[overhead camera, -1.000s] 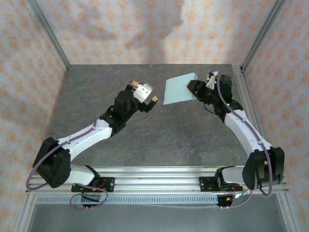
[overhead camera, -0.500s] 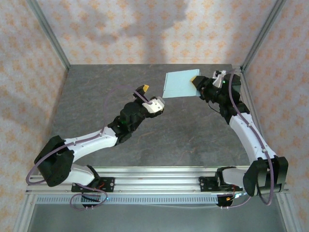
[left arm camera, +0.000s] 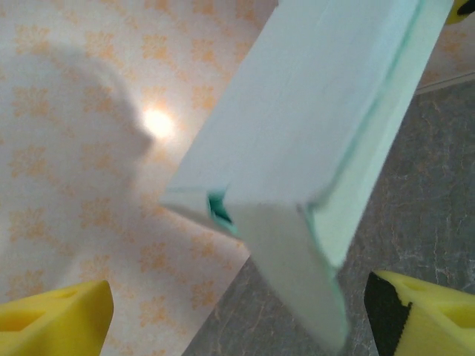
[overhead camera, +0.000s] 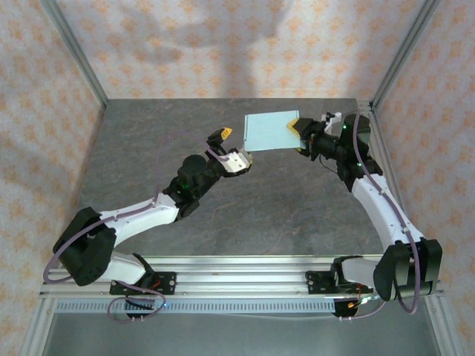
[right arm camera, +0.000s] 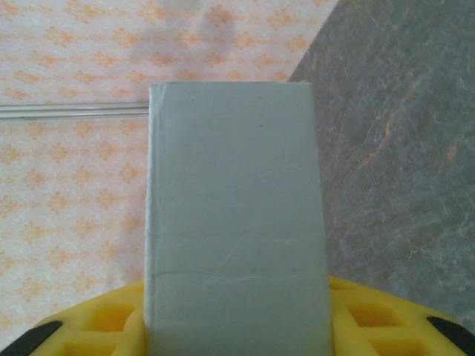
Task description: Fold the paper box
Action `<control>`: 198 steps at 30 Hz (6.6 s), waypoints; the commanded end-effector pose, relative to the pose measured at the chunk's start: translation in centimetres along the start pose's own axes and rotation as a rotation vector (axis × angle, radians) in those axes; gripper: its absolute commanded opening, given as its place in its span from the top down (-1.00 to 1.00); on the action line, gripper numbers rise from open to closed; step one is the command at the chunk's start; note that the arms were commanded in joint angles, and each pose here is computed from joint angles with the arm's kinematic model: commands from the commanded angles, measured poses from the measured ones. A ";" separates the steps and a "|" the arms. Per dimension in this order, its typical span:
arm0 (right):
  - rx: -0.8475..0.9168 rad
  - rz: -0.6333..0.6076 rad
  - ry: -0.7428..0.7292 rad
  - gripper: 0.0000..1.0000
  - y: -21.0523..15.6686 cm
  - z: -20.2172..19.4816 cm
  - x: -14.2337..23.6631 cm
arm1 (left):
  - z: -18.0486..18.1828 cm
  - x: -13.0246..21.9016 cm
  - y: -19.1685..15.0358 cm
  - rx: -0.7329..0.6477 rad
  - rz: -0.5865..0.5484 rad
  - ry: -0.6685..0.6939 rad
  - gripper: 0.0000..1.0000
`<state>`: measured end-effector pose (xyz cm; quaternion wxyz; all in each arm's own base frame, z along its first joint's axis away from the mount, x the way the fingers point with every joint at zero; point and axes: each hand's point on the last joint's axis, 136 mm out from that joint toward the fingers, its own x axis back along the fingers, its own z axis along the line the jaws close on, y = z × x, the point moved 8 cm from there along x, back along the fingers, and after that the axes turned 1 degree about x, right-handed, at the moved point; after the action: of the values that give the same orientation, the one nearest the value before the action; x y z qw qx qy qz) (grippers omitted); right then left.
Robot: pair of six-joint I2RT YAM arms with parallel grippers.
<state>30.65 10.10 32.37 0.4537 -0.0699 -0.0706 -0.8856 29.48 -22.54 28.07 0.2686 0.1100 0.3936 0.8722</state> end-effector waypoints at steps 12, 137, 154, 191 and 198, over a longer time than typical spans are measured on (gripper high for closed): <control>-0.137 0.184 -0.033 0.48 -2.0 -2.0 0.2 | 0.3 0.9 1.9 -0.166 -0.096 -0.076 -0.45; 1.026 0.129 -0.742 1.00 -6.6 -8.9 -4.9 | -9.5 1.4 -12.7 0.523 0.570 -0.809 0.20; 0.829 0.019 -0.795 1.00 -7.0 -10.2 -3.8 | -9.5 1.3 -12.6 0.520 0.572 -0.818 0.20; 0.953 -0.017 -0.786 1.00 -7.2 -11.5 -2.8 | -5.6 4.3 -7.6 0.714 0.514 -0.531 -0.78; 0.939 -0.012 -0.809 1.00 -7.1 -11.9 -2.9 | -3.3 5.8 -4.1 0.905 0.510 -0.289 -0.81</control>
<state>25.85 14.42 19.49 0.3742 -0.1766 -0.6154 -0.6709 24.66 -20.01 20.87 0.0816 0.4822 0.5784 0.6529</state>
